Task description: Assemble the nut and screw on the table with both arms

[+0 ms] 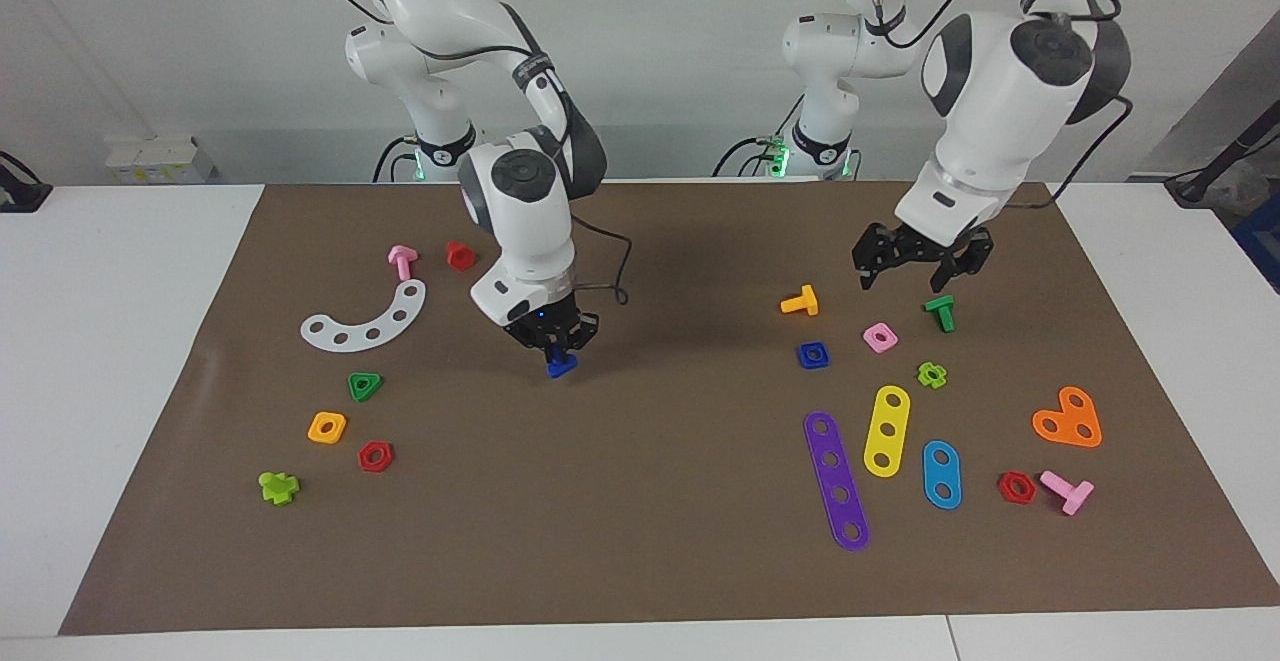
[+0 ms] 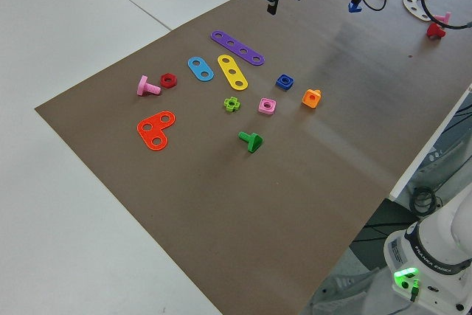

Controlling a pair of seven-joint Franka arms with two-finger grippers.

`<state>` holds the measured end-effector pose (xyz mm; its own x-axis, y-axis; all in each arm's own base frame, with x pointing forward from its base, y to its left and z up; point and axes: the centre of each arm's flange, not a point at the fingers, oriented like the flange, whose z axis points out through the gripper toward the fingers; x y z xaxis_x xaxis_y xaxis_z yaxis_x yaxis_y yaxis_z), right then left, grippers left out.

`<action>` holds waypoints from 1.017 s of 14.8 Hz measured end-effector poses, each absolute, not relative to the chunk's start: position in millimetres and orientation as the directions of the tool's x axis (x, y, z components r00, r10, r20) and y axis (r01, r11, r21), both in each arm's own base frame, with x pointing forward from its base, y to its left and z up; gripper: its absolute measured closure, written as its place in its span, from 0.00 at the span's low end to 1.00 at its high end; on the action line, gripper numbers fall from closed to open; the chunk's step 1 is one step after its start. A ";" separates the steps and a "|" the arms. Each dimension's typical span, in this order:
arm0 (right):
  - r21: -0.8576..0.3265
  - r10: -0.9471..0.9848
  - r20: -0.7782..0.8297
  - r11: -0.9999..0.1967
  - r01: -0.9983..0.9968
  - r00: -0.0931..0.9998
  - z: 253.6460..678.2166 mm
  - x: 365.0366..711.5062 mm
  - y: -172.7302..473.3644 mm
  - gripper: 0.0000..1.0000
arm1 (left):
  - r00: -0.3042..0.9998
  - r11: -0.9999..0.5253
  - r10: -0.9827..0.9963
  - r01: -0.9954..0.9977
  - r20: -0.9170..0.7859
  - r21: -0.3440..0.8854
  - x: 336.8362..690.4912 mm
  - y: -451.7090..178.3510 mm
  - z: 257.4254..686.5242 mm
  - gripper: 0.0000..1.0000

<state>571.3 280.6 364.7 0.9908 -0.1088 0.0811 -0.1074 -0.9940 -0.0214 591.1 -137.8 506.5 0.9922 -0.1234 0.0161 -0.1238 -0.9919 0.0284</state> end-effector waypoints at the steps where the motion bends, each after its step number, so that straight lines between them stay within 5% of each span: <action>1: -0.026 -0.115 0.085 -0.993 -0.113 0.990 365.2 566.3 291.7 0.81 | 0.992 -0.992 -0.125 -0.125 0.023 0.029 593.4 -141.6 486.8 0.00; 15: 0.004 -0.207 0.134 -0.978 -0.210 0.969 327.9 483.0 422.0 0.81 | 0.996 -0.997 -0.063 -0.065 0.057 0.040 559.7 -187.0 327.0 0.11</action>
